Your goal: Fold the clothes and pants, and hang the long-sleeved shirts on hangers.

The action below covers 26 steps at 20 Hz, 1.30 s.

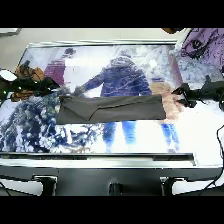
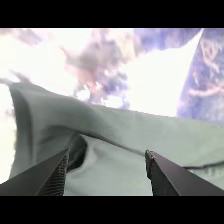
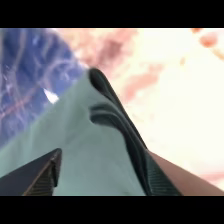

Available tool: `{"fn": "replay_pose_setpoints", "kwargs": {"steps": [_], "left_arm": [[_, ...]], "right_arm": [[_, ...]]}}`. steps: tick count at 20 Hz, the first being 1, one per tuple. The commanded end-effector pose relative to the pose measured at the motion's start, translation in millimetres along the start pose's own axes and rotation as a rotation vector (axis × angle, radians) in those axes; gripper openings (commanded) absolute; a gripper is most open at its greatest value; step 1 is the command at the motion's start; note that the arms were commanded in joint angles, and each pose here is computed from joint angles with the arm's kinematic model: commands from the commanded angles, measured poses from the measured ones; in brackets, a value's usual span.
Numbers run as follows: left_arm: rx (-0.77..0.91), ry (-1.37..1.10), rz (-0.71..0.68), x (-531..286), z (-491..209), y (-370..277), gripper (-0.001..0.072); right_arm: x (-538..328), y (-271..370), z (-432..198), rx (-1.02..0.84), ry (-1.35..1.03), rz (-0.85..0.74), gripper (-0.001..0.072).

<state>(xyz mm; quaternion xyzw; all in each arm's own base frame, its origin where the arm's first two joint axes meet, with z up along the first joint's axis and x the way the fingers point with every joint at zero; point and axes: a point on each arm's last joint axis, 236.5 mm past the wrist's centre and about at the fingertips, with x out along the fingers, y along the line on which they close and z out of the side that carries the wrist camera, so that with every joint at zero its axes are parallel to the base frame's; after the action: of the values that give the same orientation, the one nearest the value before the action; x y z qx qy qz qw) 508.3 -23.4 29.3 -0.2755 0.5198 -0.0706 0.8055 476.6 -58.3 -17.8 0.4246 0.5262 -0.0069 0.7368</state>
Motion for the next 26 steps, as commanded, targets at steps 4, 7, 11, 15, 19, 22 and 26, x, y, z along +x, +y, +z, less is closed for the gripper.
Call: {"fn": "replay_pose_setpoints", "kwargs": {"steps": [4, 7, 11, 15, 19, 22, 26], "left_arm": [[0.087, -0.065, 0.117, -46, 9, -2, 0.055], [0.108, -0.043, 0.162, -52, 1, 1, 0.055], [0.134, -0.026, 0.174, -53, -5, -4, 0.055], [0.162, -0.022, 0.15, -40, -12, -28, 0.0547], [0.206, 0.029, 0.05, 7, -40, -88, 0.0017], [0.19, 0.106, -0.07, 67, -85, -151, 0.0017], [0.124, 0.245, -0.27, 146, -180, -242, 0.0016]], "right_arm": [[48, -20, -49, -0.091, 0.27, 0.018, 0.0605], [73, -29, -52, -0.092, 0.281, -0.011, 0.0602], [96, -22, -65, -0.129, 0.302, -0.031, 0.05], [90, 4, -73, -0.191, 0.292, -0.019, 0.0033], [35, 26, -58, -0.185, 0.192, -0.089, 0.0032], [-19, 39, -51, -0.22, 0.116, -0.176, 0.0032], [-78, 59, -48, -0.252, 0.012, -0.227, 0.0032]]}}
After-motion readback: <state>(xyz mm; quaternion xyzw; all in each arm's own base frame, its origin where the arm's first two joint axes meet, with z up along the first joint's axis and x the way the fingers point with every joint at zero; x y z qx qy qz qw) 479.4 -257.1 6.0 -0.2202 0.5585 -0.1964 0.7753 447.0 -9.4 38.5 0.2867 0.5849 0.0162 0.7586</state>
